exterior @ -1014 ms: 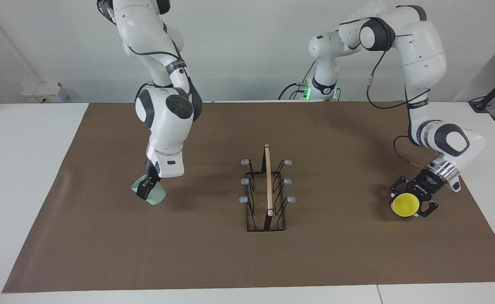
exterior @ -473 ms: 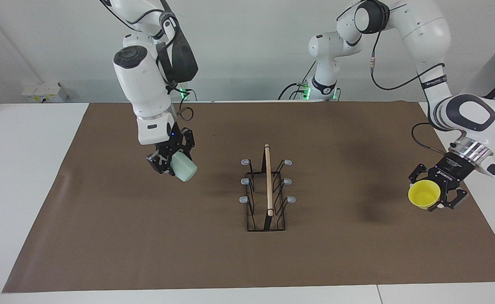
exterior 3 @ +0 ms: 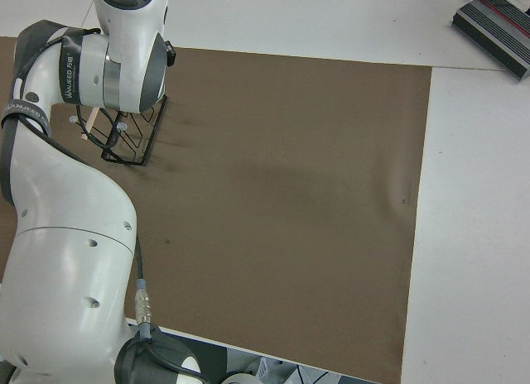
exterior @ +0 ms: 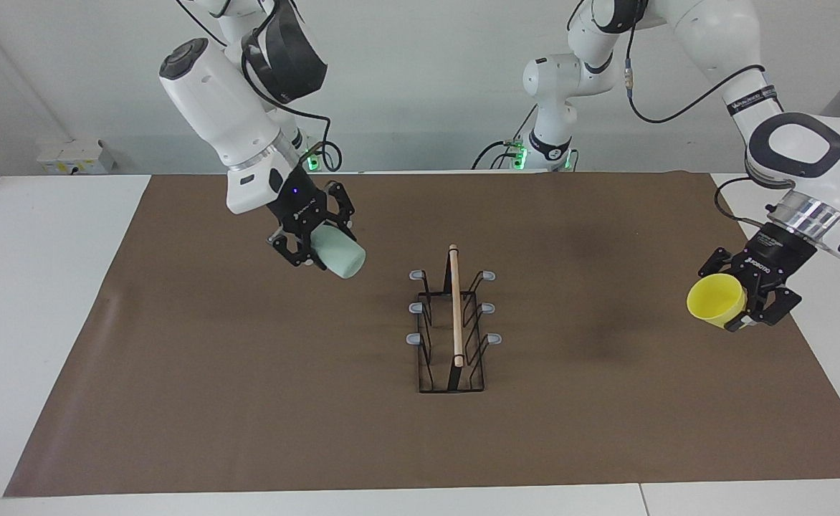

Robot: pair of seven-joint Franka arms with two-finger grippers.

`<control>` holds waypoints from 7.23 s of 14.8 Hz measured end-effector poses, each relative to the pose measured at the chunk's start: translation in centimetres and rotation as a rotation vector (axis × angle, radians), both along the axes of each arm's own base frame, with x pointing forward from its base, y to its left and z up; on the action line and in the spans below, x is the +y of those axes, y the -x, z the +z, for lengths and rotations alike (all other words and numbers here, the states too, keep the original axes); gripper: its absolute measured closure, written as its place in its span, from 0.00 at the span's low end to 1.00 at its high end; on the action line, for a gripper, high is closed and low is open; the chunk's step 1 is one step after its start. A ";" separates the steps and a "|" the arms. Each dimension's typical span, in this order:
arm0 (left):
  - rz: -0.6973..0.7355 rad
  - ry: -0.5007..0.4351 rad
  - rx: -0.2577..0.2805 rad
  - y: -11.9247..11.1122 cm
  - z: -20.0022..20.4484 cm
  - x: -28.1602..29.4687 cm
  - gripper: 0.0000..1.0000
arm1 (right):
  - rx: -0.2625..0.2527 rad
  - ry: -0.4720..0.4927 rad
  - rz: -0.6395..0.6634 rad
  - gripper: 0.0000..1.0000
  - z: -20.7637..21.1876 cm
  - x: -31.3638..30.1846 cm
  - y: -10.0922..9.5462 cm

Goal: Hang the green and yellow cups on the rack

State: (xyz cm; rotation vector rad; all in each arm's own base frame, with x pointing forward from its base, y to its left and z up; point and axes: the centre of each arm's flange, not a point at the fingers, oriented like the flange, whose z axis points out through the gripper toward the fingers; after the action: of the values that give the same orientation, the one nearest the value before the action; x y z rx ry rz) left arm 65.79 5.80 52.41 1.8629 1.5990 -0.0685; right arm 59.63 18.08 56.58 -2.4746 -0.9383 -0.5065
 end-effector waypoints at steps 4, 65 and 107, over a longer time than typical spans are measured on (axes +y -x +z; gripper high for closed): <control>-0.147 -0.141 -0.018 1.8 2.3 -5.6 0.32 | -0.039 -0.185 -0.016 0.32 -0.7 -0.2 -0.1; -0.749 -1.108 -0.356 14.1 -7.1 -40.3 0.00 | -0.665 -0.639 -0.110 0.00 -24.9 5.8 6.5; -1.516 -0.732 -0.132 10.8 10.6 -6.6 0.00 | -0.001 0.649 -0.393 0.00 -6.5 -8.2 1.8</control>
State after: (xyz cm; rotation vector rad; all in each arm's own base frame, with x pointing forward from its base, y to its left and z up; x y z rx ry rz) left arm 54.96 -0.81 62.97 3.1111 -0.2596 -0.0076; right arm 57.87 9.83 50.09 -3.2788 -0.6852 -0.3584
